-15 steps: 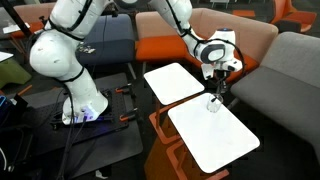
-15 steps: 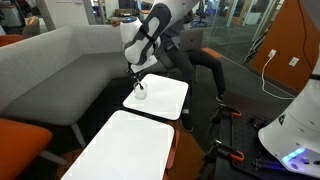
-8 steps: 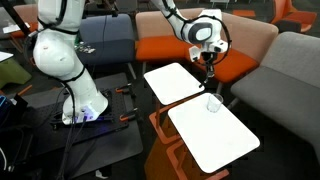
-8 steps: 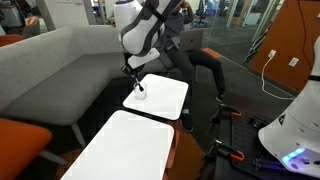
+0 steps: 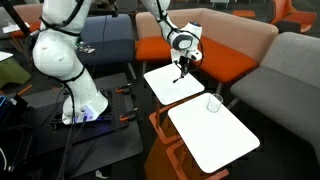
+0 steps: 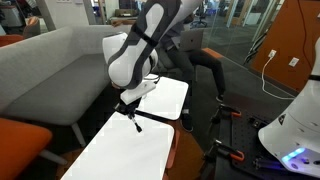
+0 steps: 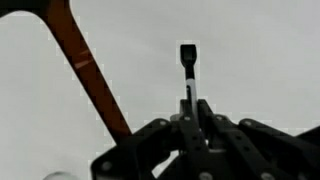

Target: Put the marker on the left table

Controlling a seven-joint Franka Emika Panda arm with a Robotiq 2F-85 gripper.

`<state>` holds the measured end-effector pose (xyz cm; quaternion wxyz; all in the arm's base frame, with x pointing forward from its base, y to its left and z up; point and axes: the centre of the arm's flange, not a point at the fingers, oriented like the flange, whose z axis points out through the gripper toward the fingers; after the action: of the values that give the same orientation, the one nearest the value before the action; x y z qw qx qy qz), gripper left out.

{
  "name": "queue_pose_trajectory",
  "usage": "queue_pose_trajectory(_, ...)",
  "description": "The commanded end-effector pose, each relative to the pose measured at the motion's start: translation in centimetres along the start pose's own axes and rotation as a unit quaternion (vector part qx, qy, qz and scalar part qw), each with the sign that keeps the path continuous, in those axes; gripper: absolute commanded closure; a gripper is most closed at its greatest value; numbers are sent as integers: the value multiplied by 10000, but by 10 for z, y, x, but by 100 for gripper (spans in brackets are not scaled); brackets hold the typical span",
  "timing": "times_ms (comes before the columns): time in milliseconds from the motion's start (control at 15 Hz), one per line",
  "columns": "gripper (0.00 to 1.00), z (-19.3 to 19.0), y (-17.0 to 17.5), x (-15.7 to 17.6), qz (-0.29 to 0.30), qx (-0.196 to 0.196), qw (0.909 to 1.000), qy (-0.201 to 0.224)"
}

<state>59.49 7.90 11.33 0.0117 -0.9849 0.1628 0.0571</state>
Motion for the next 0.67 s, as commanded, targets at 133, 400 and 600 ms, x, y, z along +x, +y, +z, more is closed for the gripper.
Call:
queue_pose_trajectory(133,97,79,-10,21,75,166,9948,-998)
queue_pose_trajectory(400,62,85,-20,28,15,301,9940,-1053)
queue_pose_trajectory(600,40,63,-29,19,-317,343,9966,-680)
